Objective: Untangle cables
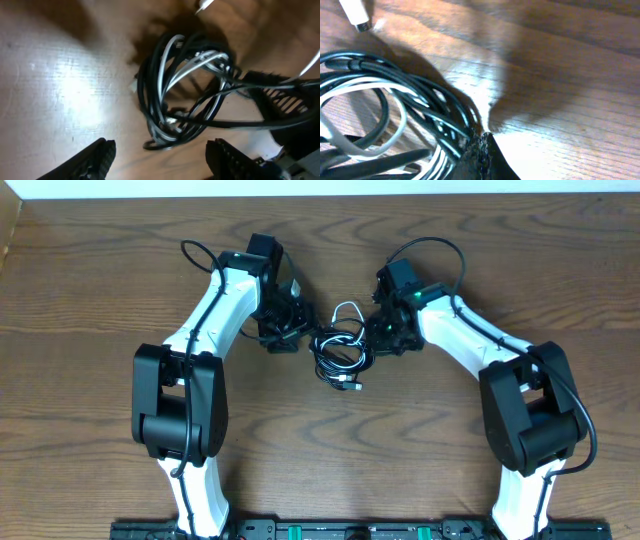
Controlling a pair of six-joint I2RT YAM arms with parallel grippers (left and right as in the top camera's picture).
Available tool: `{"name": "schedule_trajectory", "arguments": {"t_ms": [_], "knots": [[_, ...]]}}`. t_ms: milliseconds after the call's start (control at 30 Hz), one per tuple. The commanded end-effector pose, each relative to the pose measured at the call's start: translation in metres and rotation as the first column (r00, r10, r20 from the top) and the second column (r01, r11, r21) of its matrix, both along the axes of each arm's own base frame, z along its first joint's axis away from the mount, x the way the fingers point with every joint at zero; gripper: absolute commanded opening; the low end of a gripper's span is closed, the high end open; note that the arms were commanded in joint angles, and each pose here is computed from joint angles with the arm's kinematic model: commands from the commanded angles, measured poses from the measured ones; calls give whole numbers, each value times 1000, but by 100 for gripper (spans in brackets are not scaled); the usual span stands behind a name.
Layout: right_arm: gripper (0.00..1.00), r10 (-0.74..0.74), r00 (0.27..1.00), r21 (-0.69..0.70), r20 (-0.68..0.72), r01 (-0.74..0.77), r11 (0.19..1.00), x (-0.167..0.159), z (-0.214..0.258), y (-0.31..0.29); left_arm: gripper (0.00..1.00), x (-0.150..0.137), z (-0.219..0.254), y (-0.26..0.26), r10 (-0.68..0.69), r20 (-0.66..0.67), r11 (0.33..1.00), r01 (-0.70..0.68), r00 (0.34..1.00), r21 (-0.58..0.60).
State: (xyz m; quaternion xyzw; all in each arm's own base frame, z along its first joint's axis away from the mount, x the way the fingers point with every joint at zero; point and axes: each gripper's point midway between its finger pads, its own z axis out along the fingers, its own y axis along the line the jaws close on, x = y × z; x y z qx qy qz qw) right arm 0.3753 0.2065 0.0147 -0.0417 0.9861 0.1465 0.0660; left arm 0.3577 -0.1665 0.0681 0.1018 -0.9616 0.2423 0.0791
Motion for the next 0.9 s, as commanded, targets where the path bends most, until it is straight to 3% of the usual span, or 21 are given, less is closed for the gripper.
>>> {"name": "schedule_trajectory", "arguments": {"t_ms": [0, 133, 267, 567, 767, 867], "knots": [[1, 17, 1000, 23, -13, -17, 1000, 0, -2, 2, 63, -6, -2, 1, 0, -24, 1000, 0, 1000, 25], [11, 53, 997, 135, -57, -45, 990, -10, 4, 21, 55, -6, -9, 1, -25, 0, 996, 25, 1000, 88], [21, 83, 992, 224, -98, -59, 973, -20, 11, 35, 54, -13, -11, -15, -74, 6, 993, 73, 997, 96], [24, 77, 993, 125, -93, -65, 990, -20, 3, 16, 53, -32, -15, -25, -128, -27, 983, 130, 991, 133], [29, 78, 993, 120, -94, -67, 991, -21, 2, 17, 54, -60, -30, 1, -131, -134, 954, 162, 982, 253], [29, 78, 993, 121, -91, -67, 990, -20, 2, 17, 53, -56, -34, -1, -129, -112, 956, 153, 985, 249]]}}
